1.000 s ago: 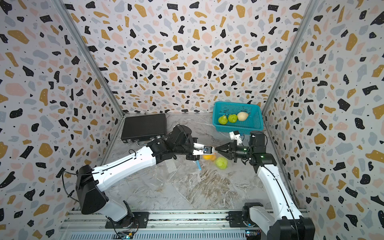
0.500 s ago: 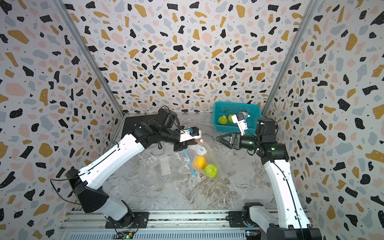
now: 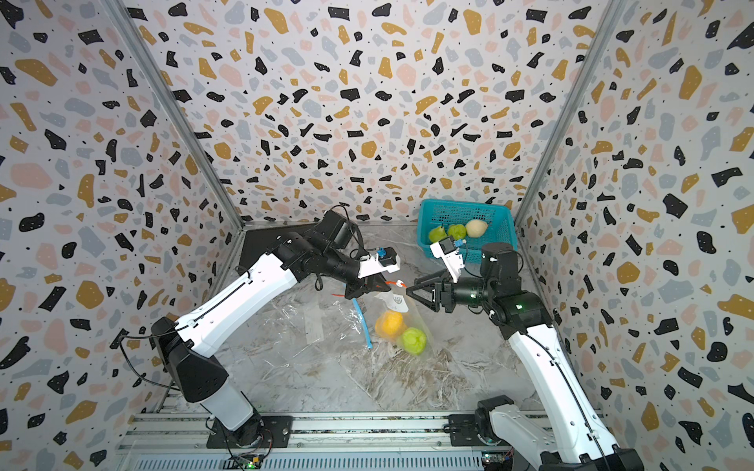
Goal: Open the zip-top bag and take out the pear
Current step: Pick up the zipper food storage bag at the center of the board.
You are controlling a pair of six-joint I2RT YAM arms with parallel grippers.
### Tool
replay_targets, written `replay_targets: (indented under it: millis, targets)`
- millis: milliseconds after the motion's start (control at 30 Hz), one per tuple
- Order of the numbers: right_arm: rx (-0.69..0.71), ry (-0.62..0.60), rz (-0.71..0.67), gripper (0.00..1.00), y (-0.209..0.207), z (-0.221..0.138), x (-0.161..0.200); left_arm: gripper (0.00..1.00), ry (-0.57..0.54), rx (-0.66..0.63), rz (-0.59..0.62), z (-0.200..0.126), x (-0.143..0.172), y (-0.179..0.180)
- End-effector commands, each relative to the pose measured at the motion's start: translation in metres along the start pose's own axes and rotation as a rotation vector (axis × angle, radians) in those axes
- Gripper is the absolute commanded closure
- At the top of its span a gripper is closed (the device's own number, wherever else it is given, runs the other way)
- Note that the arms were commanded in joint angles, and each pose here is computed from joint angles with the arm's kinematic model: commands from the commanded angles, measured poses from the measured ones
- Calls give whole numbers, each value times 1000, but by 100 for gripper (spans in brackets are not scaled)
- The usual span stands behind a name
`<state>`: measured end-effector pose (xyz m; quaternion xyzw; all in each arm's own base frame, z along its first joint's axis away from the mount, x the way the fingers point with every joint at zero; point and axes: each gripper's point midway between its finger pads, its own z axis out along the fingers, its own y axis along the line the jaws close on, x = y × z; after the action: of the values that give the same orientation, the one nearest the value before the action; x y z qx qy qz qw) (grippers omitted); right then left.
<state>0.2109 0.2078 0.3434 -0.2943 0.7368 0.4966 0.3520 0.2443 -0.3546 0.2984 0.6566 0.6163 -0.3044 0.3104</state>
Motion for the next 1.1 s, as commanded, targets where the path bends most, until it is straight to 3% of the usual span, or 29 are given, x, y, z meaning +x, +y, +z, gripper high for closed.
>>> replay_targets:
  millis: [0,233,467,600,700,867,900,1000,1067]
  targets:
    - [14,-3,-64,42,9,-2,-7,100,-40,-8,8,-10,-15,2]
    - [90,51,-66,49,-9,8,2,100,-39,-1,3,-9,-15,2]
    - [100,31,-97,58,-10,9,-14,100,-36,8,-3,-6,-13,1]
    - [74,38,-88,77,-8,12,-16,100,-30,9,-6,-4,-12,1]
    - [71,43,-85,97,-7,13,-14,100,-28,9,-6,-4,-11,1]
    - [67,32,-93,100,-2,10,-14,100,-28,2,-3,-4,-11,2]
    - [60,29,-94,100,0,9,-14,96,-36,-4,-2,-6,-14,2]
    - [37,29,-87,100,4,9,-15,51,-87,-39,18,-18,-29,3]
    - [26,29,-79,100,5,10,-16,39,-132,-83,44,-28,-40,4]
